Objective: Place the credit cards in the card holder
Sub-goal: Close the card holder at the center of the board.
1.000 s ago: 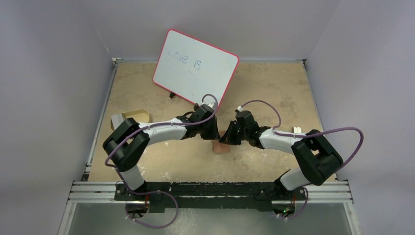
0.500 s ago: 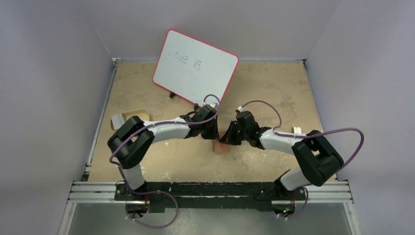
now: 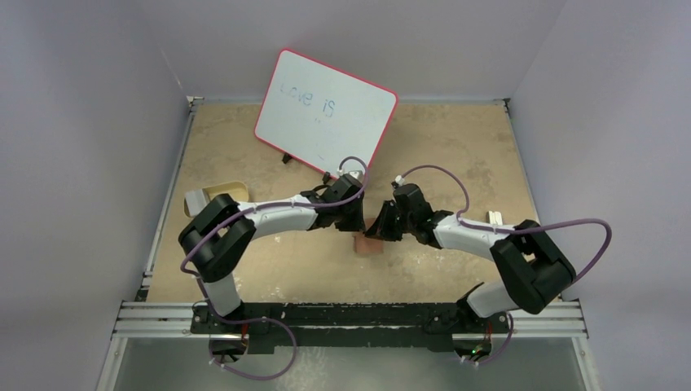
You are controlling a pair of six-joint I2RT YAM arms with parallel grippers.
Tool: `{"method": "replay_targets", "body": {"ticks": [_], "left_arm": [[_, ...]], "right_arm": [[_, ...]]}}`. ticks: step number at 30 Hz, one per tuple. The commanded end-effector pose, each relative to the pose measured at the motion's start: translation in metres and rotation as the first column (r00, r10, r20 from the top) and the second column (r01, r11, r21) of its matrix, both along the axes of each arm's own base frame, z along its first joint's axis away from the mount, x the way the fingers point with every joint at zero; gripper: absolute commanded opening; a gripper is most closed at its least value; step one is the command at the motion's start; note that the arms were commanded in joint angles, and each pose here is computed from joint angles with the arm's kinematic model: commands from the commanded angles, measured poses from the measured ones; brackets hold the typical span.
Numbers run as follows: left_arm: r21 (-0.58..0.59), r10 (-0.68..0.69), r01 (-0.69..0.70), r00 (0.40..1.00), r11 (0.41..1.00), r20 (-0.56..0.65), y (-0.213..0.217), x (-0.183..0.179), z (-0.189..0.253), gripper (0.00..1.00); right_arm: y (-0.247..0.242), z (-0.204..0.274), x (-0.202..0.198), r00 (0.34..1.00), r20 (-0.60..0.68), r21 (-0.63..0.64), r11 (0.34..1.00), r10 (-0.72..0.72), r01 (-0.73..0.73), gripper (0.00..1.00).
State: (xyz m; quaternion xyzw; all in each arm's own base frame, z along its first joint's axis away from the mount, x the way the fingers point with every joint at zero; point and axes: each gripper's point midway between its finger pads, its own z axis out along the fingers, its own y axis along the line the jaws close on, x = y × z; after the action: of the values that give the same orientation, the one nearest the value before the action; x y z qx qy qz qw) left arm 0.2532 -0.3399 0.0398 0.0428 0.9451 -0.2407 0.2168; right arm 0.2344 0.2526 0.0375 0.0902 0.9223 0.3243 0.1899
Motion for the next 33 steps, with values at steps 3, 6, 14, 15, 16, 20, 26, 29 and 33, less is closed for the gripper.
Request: {"method": "replay_targets", "body": {"ticks": [3,6,14,15,16,20,26,29,33], "left_arm": [[0.023,0.014,-0.015,0.999,1.0,0.046,-0.002,0.022,0.01,0.14],[0.028,0.01,-0.011,0.999,1.0,0.039,-0.001,0.021,0.007,0.14],[0.024,0.011,-0.012,0.999,1.0,0.042,0.001,0.019,0.009,0.13],[0.026,0.01,-0.011,0.999,1.0,0.04,0.001,0.019,0.008,0.13],[0.031,0.009,-0.01,0.999,0.999,0.04,0.002,0.019,0.007,0.13],[0.06,0.005,-0.006,1.0,0.998,0.03,0.004,0.019,-0.003,0.13],[0.066,0.009,-0.011,0.999,0.998,0.034,0.006,0.019,-0.003,0.13],[0.062,0.01,-0.012,0.999,0.998,0.038,0.006,0.02,0.0,0.13],[0.038,-0.005,0.004,0.999,0.999,0.045,0.002,0.018,0.012,0.13]], "right_arm": [[0.004,0.015,-0.001,1.0,0.015,0.024,1.0,0.019,-0.02,0.0],[0.004,0.011,-0.003,1.0,0.005,0.034,0.999,0.014,-0.014,0.0],[0.001,0.001,-0.007,1.0,-0.027,0.024,1.0,0.0,0.001,0.0],[0.0,0.0,-0.008,1.0,-0.03,0.023,1.0,-0.002,0.003,0.0],[-0.001,-0.001,-0.008,1.0,-0.03,0.018,1.0,-0.005,0.006,0.0],[-0.003,-0.002,-0.007,1.0,-0.024,0.01,1.0,-0.017,0.018,0.0],[-0.004,-0.009,-0.013,0.999,-0.051,0.006,1.0,-0.01,0.01,0.0],[-0.006,-0.012,-0.013,0.998,-0.054,-0.003,1.0,-0.018,0.017,0.0],[-0.006,-0.013,-0.013,0.998,-0.058,-0.003,1.0,-0.021,0.021,0.0]]}}
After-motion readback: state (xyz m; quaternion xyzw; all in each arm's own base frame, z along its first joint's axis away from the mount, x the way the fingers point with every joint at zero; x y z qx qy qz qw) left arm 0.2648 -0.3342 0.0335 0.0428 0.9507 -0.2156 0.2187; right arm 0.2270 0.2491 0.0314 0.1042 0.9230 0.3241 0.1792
